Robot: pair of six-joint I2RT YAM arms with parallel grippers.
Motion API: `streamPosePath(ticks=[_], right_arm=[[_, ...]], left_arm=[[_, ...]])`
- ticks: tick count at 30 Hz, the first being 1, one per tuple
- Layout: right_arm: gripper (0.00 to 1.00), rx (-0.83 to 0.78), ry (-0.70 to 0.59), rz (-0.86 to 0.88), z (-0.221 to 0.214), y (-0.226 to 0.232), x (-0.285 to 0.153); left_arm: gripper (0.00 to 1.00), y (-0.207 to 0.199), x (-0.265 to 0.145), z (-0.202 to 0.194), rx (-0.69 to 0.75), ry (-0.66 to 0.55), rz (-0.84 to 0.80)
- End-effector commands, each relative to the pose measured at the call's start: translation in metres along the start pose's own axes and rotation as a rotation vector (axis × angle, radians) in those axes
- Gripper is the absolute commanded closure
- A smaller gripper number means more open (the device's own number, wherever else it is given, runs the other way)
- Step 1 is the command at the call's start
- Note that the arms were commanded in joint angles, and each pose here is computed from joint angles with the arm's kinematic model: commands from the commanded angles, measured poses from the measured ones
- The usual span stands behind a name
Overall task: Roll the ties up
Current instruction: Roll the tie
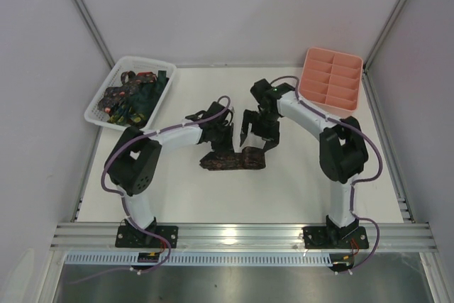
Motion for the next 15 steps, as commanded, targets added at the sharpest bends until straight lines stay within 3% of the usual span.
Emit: streamPosePath(ticks=[1,2,4,5,7,9,10,12,13,15], right_arm=[[0.04,-0.221,-0.210,0.046,0.006,-0.001,-0.057],[0.00,-0.279,-0.239,0.058,0.006,-0.003,-0.059],[0.00,-0.414,-0.414,0.102,0.005,0.001,-0.082],[0.00,-0.517,-0.433,0.076,-0.003,-0.010,-0.071],[0.00,-0.721,-0.724,0.141,-0.015,-0.003,-0.097],[0.00,-0.902,-0.882,0.052,-0.044,-0.023,-0.088],[0.00,-0.985,-1.053,0.075,-0.041,-0.018,-0.097],[0.00,-1.075,-1.123,0.047,-0.041,-0.027,-0.096],[0.00,-1.112,-1.083,0.043,-0.033,-0.033,-0.093],[0.00,-1.338,-0.976,0.131,-0.030,-0.032,-0.088]], left_arm=[[1.00,-0.016,-0.026,0.008,0.033,-0.026,-0.108],[0.99,-0.019,-0.027,0.008,0.028,-0.021,-0.126],[1.00,-0.023,-0.030,0.008,0.021,-0.005,-0.154],[1.00,-0.025,-0.031,0.008,0.013,-0.005,-0.164],[0.99,-0.026,-0.035,0.009,0.010,-0.007,-0.174],[1.00,-0.025,-0.036,0.007,0.011,-0.002,-0.166],[1.00,-0.025,-0.038,0.008,0.014,-0.007,-0.160],[0.99,-0.023,-0.038,0.006,0.015,0.001,-0.150],[0.99,-0.021,-0.038,0.006,0.018,0.002,-0.148],[1.00,-0.021,-0.035,0.004,0.018,0.014,-0.150]])
Point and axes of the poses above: each gripper's point midway between its finger pads, its own x axis out along the fingers, its own y axis along the line the jaws close on, z = x × y, the point moved 10 cm from there along -x, back along the fingers, and after that the axes turned 14 degrees about -x, right-handed, at the moved point
